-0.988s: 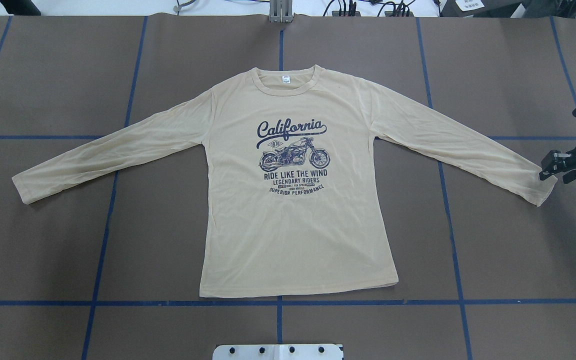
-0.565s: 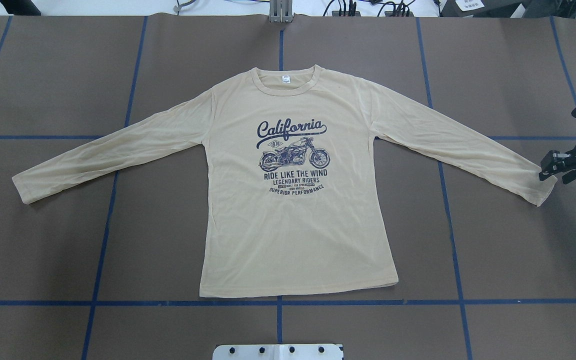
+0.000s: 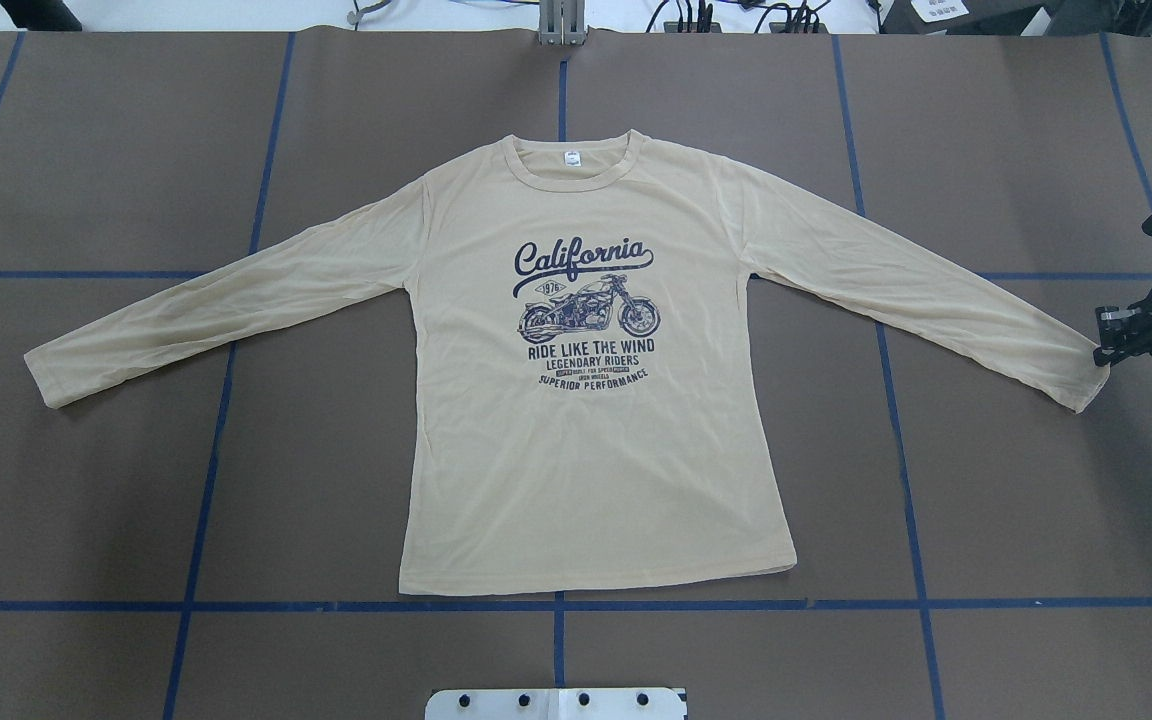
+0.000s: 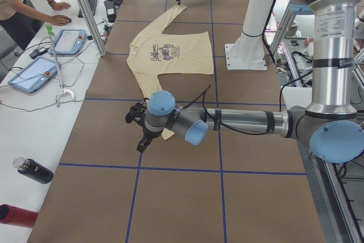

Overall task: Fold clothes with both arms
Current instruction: 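Grasp the sleeve cuff with the right gripper and carry it across the shirt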

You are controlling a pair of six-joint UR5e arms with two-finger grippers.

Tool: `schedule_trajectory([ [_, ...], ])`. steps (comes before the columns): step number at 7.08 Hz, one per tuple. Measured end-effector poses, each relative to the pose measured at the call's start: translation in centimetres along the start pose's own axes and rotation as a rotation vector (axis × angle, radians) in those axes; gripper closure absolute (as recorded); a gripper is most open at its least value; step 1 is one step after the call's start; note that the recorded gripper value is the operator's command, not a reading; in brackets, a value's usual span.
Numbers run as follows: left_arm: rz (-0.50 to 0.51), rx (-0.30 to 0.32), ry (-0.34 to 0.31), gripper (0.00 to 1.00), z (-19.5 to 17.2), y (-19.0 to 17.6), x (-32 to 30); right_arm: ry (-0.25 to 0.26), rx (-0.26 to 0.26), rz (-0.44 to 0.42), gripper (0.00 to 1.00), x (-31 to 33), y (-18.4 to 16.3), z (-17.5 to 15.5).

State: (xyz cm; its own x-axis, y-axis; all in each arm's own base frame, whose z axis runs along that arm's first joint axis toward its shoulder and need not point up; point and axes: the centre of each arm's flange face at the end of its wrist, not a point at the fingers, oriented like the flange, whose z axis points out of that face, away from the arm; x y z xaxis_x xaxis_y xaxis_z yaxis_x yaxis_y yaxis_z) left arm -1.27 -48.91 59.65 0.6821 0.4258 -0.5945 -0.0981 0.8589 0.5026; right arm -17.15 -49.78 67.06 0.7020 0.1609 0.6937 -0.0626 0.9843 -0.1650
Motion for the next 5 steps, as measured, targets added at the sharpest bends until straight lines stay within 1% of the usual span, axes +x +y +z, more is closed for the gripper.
schedule_trajectory([
  [1, -0.001, -0.001, 0.0, 0.0, 0.0, 0.2, 0.0, -0.009, 0.003, -0.003, 1.0, -0.3, 0.0, -0.4],
  [2, 0.0, 0.0, 0.001, 0.0, -0.1, 0.2, 0.1, -0.032, 0.013, -0.007, 1.0, -1.4, -0.1, -2.0],
  [3, 0.001, 0.001, 0.002, 0.0, -0.1, 0.2, 0.2, -0.059, 0.029, 0.002, 1.0, -4.4, -0.2, -4.9],
  [4, 0.002, 0.002, 0.003, 0.0, -0.2, 0.2, 0.2, -0.085, 0.04, 0.034, 1.0, -10.4, -0.6, -8.1],
  [5, 0.002, 0.002, 0.003, 0.0, -0.2, 0.2, 0.2, -0.111, 0.044, 0.074, 1.0, -19.3, -0.6, -10.3],
])
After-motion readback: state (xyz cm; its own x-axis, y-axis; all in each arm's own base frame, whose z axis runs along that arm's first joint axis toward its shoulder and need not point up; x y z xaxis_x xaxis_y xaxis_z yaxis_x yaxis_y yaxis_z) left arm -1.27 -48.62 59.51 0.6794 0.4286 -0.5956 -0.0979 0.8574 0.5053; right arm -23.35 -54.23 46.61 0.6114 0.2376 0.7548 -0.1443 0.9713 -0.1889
